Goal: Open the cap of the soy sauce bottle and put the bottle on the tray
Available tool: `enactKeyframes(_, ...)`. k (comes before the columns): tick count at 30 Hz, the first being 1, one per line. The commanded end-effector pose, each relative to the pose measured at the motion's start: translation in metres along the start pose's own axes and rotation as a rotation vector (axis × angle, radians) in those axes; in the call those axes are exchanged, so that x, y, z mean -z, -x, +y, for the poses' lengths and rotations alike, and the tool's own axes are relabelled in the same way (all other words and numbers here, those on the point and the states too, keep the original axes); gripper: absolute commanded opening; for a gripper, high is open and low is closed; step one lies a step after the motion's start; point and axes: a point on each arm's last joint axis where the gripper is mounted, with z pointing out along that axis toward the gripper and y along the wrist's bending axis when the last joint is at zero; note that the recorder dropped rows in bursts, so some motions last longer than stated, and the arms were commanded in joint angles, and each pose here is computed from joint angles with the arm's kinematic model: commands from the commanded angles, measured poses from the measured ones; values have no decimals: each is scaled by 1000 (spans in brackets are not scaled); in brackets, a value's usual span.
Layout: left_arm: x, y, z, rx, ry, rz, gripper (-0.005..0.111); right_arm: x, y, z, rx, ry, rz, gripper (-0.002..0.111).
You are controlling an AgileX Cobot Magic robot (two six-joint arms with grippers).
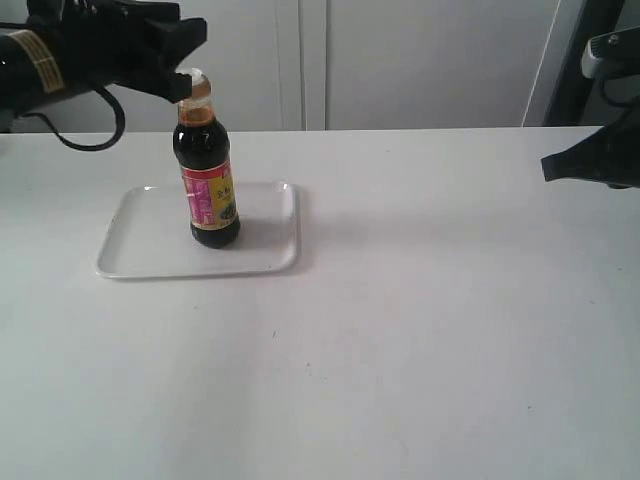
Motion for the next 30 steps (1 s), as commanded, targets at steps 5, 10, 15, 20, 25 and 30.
enactKeyframes(5, 24, 29, 5, 33, 105, 99, 0, -1, -2, 0, 36, 1, 8, 0)
enactKeyframes(10, 38, 32, 13, 71, 234, 222, 0, 2, -5, 1, 112, 12, 43, 0)
enactKeyframes(15, 52, 36, 22, 58, 371, 307, 0, 9, -9, 1, 170, 8, 101, 0)
enactKeyframes(20, 66, 43, 27, 55, 477, 323, 0, 19, -10, 0, 194, 11, 140, 0)
enactKeyframes(25, 79, 44, 37, -120, 607, 398, 0, 33, -6, 1, 187, 16, 147, 0)
enactKeyframes(30, 95, 44, 53, -418, 778, 585, 0, 45, -5, 2, 183, 14, 133, 0)
